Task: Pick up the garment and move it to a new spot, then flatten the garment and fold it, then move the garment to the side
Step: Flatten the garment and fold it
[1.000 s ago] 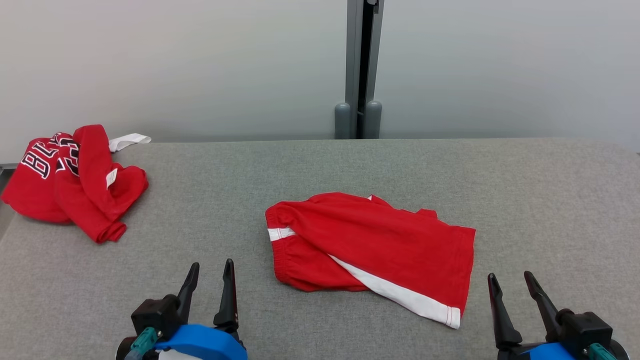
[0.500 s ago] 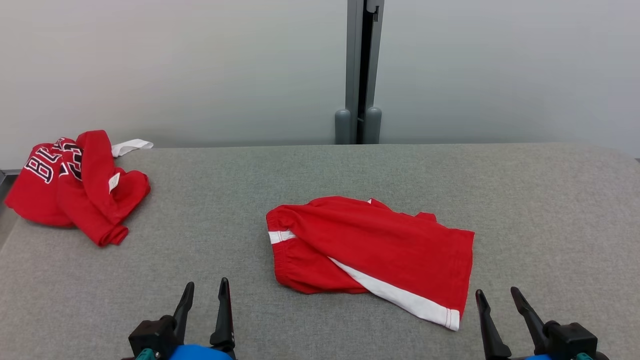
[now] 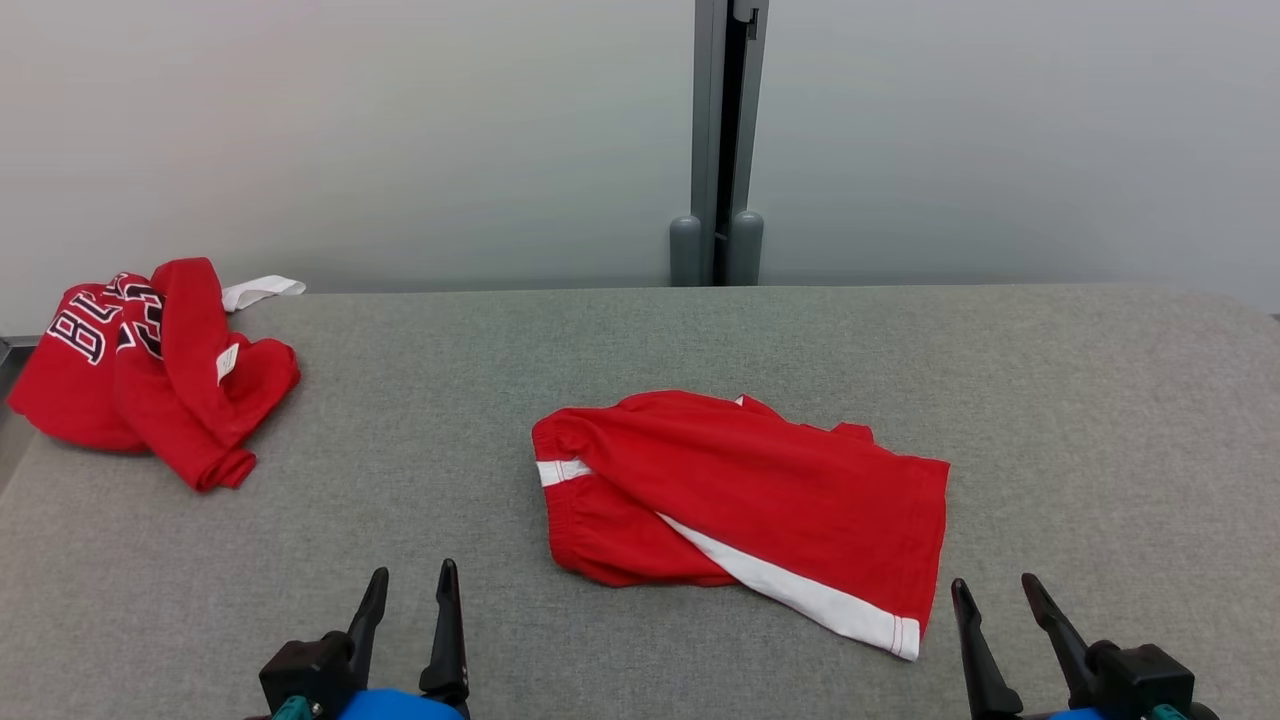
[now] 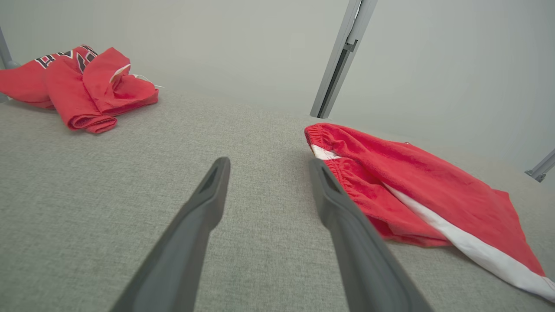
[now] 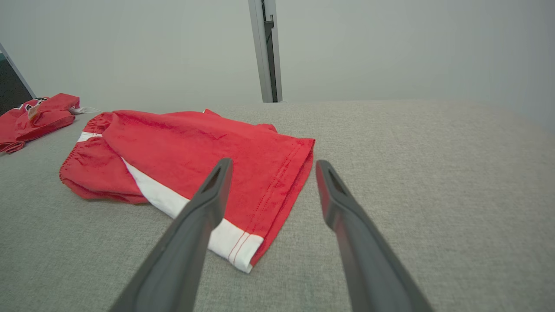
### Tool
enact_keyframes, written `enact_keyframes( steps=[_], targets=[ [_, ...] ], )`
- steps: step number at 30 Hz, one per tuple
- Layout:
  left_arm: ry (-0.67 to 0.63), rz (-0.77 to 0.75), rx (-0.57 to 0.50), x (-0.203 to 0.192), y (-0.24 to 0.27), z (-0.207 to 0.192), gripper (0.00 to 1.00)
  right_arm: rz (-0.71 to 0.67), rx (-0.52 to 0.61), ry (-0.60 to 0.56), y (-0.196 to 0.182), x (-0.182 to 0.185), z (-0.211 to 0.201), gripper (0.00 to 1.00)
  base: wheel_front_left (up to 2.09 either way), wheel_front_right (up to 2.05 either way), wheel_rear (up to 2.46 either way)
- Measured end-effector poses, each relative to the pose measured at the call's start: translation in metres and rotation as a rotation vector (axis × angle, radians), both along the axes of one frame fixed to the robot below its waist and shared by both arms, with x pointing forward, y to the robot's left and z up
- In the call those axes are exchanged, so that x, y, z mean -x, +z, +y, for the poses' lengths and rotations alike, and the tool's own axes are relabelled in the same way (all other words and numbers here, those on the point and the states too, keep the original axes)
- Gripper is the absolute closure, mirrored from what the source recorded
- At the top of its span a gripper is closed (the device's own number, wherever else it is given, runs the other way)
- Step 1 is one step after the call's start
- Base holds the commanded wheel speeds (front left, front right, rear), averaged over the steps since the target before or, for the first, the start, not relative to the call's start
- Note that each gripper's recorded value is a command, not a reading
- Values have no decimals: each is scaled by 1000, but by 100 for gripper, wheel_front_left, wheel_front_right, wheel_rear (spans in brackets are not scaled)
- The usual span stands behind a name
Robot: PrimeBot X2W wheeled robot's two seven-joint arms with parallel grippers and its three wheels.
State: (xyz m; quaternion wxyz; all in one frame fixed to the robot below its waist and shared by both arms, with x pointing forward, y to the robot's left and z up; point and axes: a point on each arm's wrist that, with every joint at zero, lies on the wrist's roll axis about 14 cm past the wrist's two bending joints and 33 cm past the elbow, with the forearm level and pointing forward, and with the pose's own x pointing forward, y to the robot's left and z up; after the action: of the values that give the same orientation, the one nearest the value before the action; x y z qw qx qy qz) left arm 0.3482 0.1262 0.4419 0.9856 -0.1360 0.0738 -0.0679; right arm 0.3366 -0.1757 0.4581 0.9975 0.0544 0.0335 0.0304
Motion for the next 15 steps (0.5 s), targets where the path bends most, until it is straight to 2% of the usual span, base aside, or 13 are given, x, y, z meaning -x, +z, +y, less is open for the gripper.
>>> enact_keyframes(
  steps=[8, 15],
  targets=[
    [7, 6, 1, -1, -2, 3, 0, 36, 6, 17, -11, 1, 5, 0, 0, 0, 0],
    [16, 18, 2, 0, -6, 5, 0, 180, 18, 101, -53, 13, 30, 0, 0, 0, 0]
  ],
)
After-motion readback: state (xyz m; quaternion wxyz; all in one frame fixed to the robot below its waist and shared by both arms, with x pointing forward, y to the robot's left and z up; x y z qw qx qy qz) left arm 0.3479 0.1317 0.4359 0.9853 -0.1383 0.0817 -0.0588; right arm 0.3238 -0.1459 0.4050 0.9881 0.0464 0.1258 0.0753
